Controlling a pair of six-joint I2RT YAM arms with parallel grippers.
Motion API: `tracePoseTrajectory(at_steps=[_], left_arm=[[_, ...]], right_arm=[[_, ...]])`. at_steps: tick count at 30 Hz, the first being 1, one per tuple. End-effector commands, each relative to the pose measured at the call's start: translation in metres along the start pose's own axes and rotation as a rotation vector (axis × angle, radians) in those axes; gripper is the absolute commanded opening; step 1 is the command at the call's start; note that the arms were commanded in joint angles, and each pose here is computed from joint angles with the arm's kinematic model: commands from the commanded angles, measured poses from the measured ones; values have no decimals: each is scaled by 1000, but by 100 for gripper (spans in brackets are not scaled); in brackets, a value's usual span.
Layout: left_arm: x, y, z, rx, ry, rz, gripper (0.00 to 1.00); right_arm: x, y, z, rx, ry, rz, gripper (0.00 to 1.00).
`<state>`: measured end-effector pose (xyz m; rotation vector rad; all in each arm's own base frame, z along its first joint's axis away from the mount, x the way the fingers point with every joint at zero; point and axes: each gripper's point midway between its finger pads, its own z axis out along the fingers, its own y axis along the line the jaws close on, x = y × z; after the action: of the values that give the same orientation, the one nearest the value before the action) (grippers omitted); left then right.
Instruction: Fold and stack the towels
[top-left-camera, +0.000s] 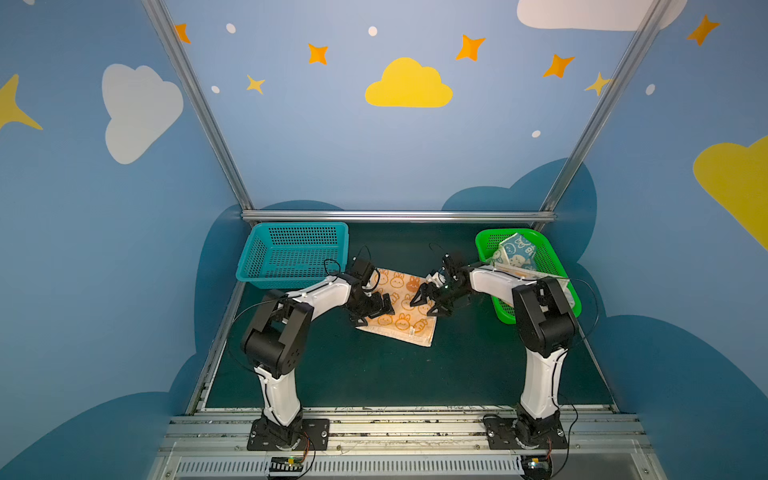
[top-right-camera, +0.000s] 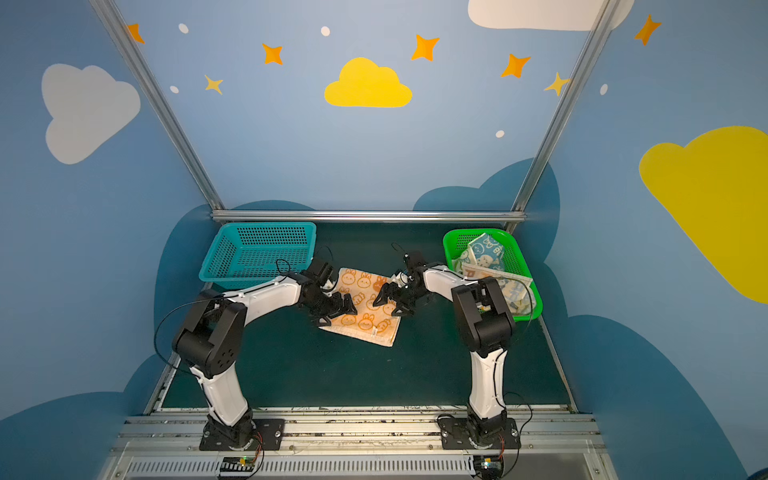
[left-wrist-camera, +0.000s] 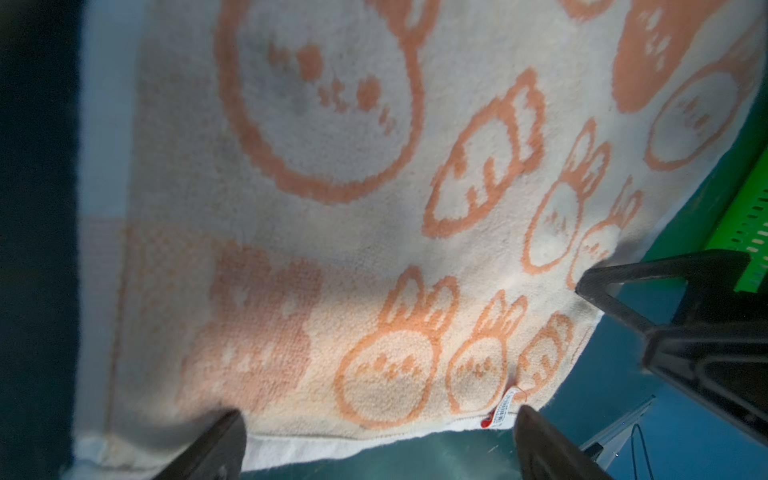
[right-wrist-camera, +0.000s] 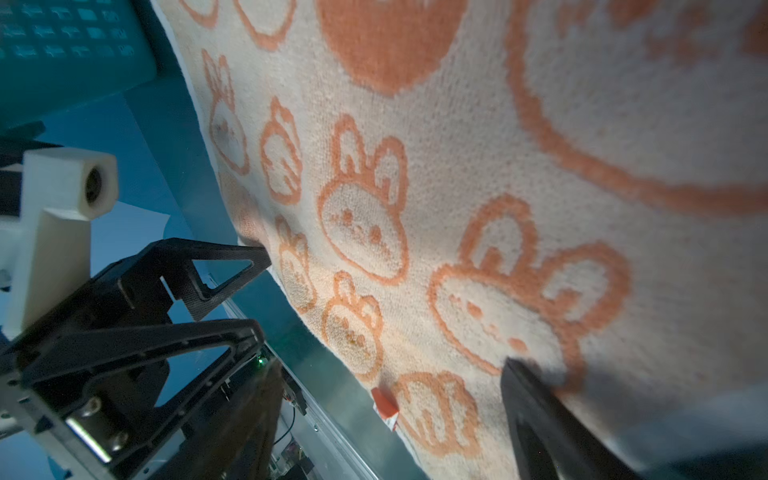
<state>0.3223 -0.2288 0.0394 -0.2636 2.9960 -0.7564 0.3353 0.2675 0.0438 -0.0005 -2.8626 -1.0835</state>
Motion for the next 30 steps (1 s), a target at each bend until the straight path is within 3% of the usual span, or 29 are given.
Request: tracePoseTrajectory(at_steps=[1, 6, 11, 16, 21, 30], left_arm=[[19, 1, 11, 6, 38, -17, 100], [38, -18, 7, 25, 36, 7, 100], [37, -46, -19, 54, -14, 57, 100], [0, -55, -58, -14, -166, 153, 100], [-51, -51, -64, -73, -255, 194, 100], [-123, -71, -32, 89, -230, 137, 100]], right_arm=[[0, -31, 3, 99, 31, 31, 83], [-4, -15, -21, 107, 12, -38, 83], [-25, 3, -66, 163, -55, -84, 84], [-58, 3, -94, 202, -118, -86, 86], [-87, -8, -90, 264, -112, -115, 85], [-113, 31, -59, 18, -101, -75, 86]])
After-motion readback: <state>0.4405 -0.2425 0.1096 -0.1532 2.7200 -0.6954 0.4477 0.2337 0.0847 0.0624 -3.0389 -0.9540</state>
